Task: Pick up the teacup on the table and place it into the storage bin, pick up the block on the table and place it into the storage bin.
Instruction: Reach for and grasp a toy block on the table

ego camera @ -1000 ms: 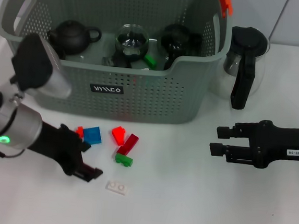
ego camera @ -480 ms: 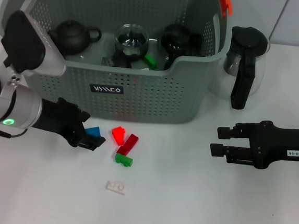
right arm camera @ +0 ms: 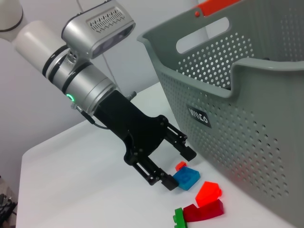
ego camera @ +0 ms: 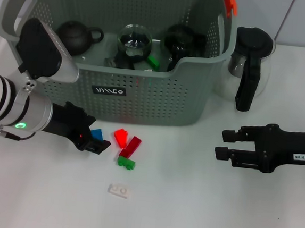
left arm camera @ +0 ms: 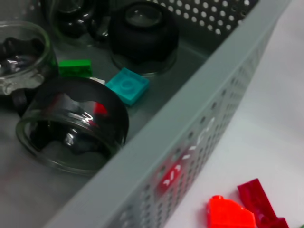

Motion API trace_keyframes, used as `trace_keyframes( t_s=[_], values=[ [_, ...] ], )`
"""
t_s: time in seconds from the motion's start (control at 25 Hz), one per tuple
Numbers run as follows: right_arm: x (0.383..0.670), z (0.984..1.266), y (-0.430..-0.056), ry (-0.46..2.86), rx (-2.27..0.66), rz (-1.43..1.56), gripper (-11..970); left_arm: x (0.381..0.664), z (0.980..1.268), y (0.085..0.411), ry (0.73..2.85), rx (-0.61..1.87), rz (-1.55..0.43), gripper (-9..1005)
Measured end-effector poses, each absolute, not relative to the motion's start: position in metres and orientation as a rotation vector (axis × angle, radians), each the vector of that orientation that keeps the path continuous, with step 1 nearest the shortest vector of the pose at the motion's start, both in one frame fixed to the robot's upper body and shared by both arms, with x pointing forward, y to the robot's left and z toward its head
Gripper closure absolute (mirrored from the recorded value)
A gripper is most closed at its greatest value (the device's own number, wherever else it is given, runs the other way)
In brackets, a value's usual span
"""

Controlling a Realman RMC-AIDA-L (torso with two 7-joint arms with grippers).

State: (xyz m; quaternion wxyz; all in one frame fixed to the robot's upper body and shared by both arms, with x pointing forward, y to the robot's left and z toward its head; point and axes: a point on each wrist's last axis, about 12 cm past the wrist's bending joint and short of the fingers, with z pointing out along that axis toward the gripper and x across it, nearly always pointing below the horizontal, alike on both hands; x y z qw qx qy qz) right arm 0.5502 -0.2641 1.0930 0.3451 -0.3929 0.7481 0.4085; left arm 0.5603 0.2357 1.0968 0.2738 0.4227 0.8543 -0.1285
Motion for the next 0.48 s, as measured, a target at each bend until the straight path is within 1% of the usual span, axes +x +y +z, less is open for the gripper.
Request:
trace_keyframes(
  t_s=[0.16, 0.48],
  values=[
    [0.5498, 1.0927, -0.2642, 1.943, -1.021, 1.061, 376, 0.5619, 1.0904, 0.2364, 2.314, 1.146, -0.318, 270],
    [0.5499, 1.0928, -0.2641, 1.943, -1.021, 1.061, 376, 0.5594, 1.0857, 0.2365, 2.342, 1.157, -0.335, 272]
  ],
)
